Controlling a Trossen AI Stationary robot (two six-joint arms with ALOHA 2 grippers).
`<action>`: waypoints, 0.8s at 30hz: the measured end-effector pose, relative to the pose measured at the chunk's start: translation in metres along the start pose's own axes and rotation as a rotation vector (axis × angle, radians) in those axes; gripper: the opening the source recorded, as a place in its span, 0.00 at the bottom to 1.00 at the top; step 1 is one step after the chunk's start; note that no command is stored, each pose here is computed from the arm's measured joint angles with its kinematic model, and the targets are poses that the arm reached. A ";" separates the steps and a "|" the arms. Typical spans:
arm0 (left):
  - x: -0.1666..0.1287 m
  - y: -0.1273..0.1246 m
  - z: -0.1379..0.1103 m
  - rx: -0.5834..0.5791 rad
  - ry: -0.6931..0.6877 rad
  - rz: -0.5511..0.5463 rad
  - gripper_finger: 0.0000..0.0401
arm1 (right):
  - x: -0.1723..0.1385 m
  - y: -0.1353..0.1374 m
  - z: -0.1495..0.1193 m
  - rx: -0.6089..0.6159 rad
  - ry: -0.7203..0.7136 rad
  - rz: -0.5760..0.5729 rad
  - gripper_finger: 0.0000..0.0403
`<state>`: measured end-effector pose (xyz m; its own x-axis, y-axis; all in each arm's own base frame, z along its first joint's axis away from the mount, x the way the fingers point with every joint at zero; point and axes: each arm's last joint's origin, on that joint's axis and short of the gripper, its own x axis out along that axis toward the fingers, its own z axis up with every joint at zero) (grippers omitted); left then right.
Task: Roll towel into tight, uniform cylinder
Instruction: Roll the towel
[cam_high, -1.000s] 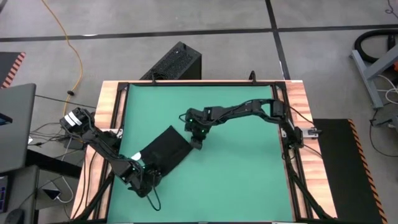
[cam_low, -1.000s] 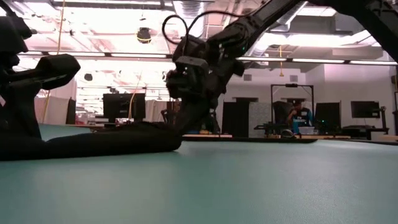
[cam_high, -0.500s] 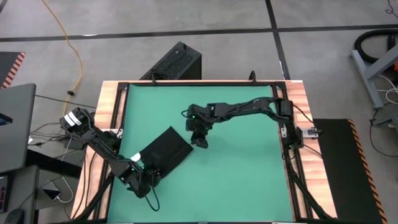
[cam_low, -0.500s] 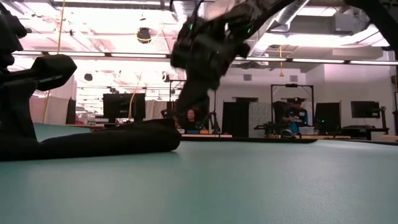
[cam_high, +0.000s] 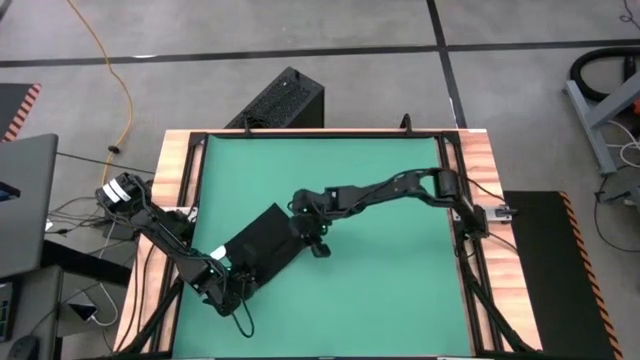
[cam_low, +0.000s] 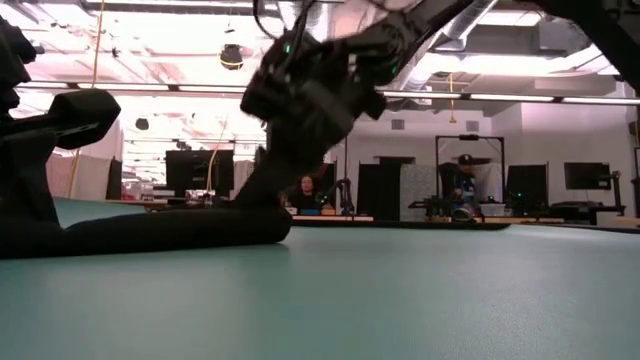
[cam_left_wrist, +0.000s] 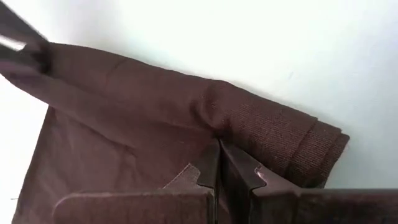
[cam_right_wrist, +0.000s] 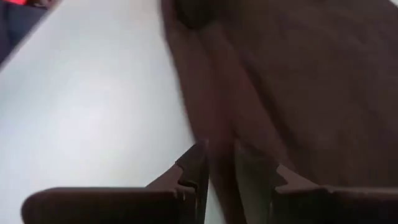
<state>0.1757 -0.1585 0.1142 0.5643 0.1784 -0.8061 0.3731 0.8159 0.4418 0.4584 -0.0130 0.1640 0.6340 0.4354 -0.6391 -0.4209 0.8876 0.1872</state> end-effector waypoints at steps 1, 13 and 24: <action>0.000 0.000 0.000 0.000 0.000 -0.001 0.00 | 0.001 -0.005 -0.004 0.012 0.003 -0.006 0.24; 0.000 0.000 0.001 -0.010 -0.007 -0.004 0.00 | 0.014 -0.035 -0.032 0.113 0.068 -0.054 0.24; -0.003 -0.002 -0.005 0.006 0.054 -0.009 0.00 | 0.026 -0.037 -0.052 0.273 0.194 -0.143 0.24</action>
<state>0.1696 -0.1581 0.1134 0.5203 0.2006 -0.8301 0.3826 0.8143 0.4366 0.4567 -0.0428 0.1016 0.5282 0.2904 -0.7979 -0.1317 0.9564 0.2609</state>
